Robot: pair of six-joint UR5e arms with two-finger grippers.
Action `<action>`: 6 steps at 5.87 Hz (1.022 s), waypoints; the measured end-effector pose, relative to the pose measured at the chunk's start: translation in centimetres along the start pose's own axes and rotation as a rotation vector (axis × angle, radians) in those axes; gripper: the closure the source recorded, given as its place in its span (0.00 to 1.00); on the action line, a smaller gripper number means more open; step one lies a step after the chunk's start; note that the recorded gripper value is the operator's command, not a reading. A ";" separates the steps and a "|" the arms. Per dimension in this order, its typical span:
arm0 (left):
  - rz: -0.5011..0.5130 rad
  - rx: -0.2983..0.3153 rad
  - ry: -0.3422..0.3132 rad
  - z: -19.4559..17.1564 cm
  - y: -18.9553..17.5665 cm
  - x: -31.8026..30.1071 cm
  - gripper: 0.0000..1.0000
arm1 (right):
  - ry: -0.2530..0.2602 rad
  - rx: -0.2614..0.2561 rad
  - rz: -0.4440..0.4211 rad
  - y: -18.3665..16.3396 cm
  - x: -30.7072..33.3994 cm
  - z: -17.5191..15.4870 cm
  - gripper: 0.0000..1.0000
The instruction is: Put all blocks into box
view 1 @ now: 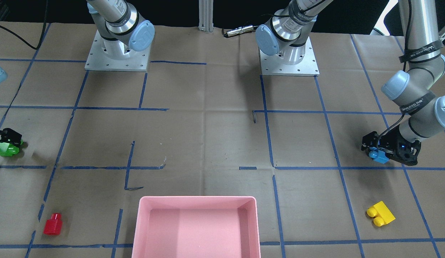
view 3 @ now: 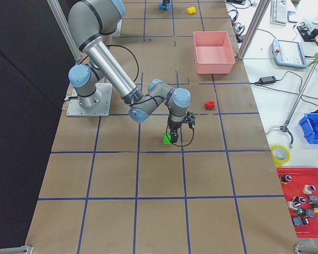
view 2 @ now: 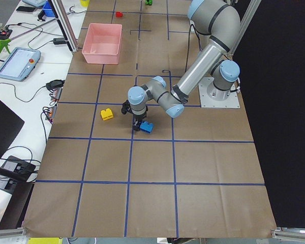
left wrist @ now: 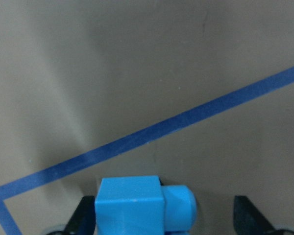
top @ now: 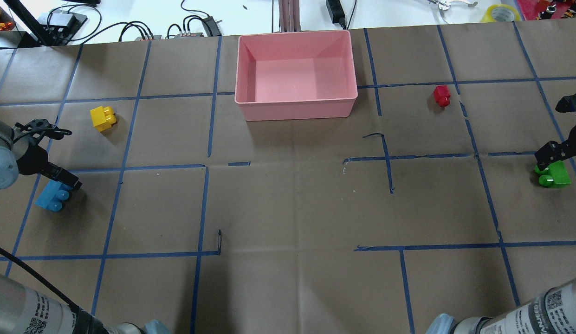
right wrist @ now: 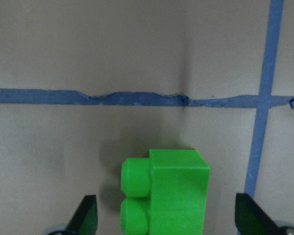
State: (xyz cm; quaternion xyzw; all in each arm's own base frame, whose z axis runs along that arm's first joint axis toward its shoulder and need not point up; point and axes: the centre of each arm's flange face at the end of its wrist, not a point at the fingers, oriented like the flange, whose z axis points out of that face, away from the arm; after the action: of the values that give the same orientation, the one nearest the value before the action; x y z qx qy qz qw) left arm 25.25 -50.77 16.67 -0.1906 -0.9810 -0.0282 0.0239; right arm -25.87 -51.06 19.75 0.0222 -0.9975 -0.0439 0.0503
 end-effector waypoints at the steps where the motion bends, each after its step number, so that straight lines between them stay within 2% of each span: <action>1: -0.002 -0.004 -0.001 0.1 0.2 -0.1 0.00 | -0.003 -0.008 -0.004 -0.1 0.0 0.5 0.00; 2: -0.003 -0.004 -0.003 0.1 0.2 -0.1 0.02 | -0.003 -0.013 -0.006 0.0 0.0 0.7 0.00; 5: -0.004 -0.002 -0.008 -0.2 0.3 -0.2 0.52 | -0.004 -0.020 -0.006 0.0 0.0 1.1 0.01; 6: -0.004 -0.006 -0.011 -0.2 0.3 -0.3 0.65 | -0.005 -0.024 -0.006 0.1 0.0 1.3 0.01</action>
State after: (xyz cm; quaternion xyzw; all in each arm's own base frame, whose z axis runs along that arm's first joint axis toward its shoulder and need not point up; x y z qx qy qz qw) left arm 25.59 -50.64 16.89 -0.1887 -0.9814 -0.0301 0.0180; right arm -25.97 -50.87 18.48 0.0246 -0.9970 -0.0559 0.0478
